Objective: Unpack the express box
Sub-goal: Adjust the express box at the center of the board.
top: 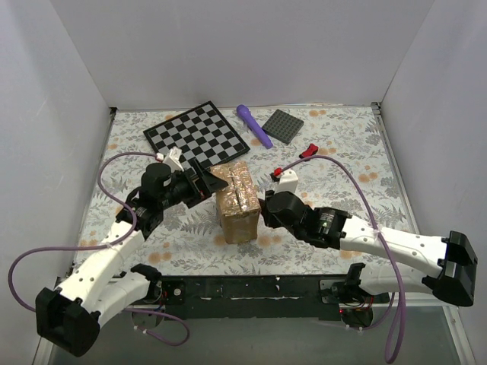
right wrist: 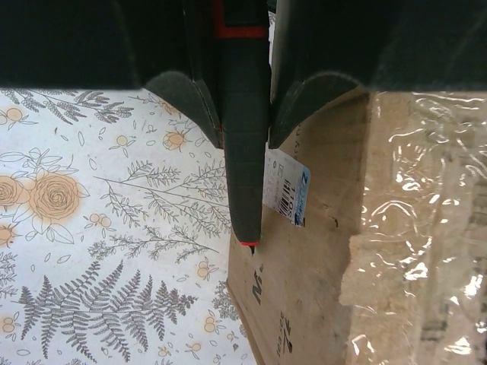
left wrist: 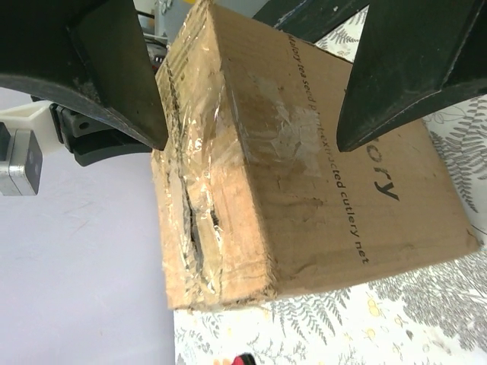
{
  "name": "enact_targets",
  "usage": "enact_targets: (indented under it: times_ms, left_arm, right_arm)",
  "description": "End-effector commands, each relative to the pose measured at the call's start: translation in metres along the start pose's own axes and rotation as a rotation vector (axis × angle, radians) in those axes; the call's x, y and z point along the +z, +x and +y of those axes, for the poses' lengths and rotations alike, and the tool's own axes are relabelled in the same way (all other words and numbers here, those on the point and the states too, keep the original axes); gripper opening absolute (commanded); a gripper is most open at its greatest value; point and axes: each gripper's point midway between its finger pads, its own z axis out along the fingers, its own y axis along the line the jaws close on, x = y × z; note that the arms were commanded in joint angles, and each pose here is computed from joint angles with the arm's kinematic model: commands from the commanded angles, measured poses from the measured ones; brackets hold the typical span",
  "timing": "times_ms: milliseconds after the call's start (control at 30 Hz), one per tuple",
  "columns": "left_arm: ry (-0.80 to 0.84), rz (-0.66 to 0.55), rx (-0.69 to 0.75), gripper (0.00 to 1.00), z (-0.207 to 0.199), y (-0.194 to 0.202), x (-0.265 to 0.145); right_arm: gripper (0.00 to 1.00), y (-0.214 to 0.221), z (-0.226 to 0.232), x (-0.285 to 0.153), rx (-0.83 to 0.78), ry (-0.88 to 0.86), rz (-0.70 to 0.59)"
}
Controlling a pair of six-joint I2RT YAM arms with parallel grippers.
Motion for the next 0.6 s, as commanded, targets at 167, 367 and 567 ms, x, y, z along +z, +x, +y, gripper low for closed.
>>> enact_targets:
  times_ms: [167,367,567]
  left_arm:
    - [0.071,0.011,0.019,0.76,-0.01,-0.003,-0.015]
    - [0.083,0.024,0.028,0.74,-0.011,-0.001,-0.015]
    - [0.064,0.031,0.039,0.59,-0.003,0.0,-0.014]
  right_arm:
    - [0.01,-0.01,0.013,0.0,0.027,-0.053,-0.019]
    - [0.01,0.001,0.033,0.0,0.019,-0.102,0.009]
    - [0.01,0.006,0.046,0.003,0.011,-0.117,0.023]
